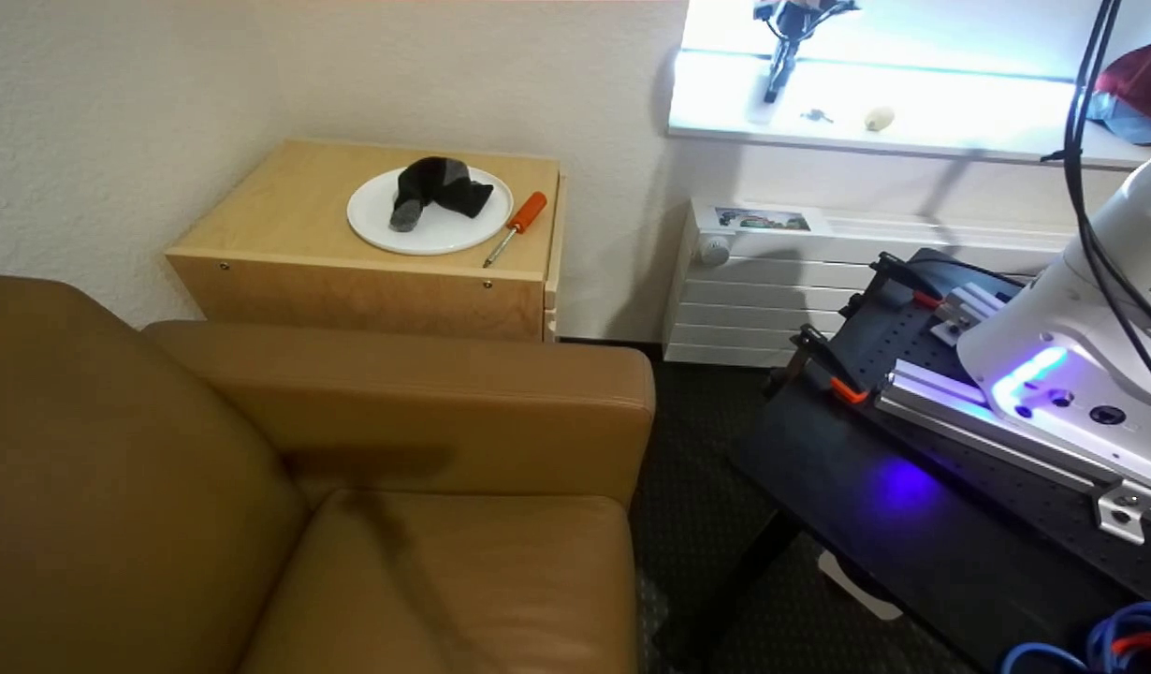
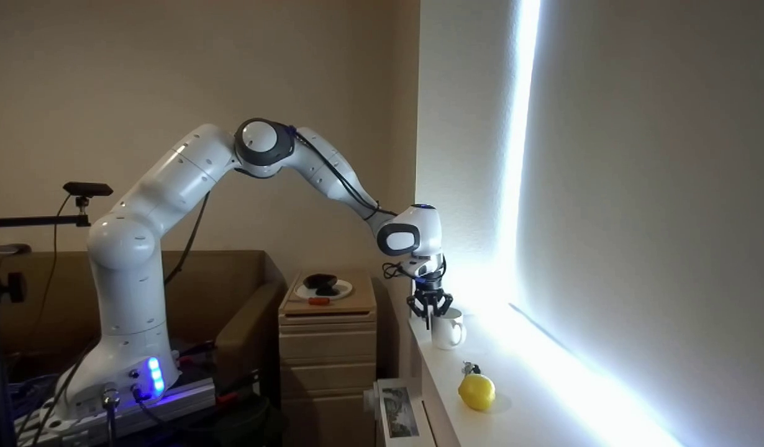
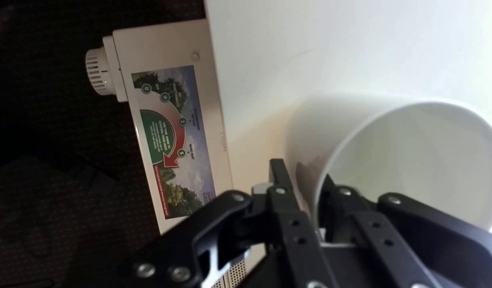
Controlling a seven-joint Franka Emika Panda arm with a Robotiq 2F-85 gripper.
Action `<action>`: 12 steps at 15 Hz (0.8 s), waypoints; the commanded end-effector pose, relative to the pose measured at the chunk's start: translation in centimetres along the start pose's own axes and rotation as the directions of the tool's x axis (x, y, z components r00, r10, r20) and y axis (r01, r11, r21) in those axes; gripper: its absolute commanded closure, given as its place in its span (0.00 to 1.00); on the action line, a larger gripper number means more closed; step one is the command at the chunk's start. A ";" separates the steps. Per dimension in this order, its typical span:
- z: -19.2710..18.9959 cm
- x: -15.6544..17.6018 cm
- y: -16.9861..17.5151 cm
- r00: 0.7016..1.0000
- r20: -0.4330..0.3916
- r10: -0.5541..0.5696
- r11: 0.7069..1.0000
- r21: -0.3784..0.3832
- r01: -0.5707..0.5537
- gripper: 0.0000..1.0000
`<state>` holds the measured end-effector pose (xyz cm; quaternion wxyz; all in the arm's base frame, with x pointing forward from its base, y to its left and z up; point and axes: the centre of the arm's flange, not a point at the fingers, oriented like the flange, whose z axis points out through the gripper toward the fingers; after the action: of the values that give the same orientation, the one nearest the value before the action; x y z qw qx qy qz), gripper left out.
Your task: Move the white cup to the windowsill
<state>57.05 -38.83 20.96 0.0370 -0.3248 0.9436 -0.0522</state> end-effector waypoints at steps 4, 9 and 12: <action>-2.2 1.2 -0.4 0.999 0.033 0.026 0.999 0.026 -0.027 0.29; -8.7 3.2 1.2 0.986 0.165 -0.014 0.998 0.058 0.005 0.00; -14.3 4.9 3.6 0.952 0.280 -0.119 0.990 0.102 0.094 0.00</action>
<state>54.92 -39.99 29.90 0.1280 -0.3395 0.9295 -0.0660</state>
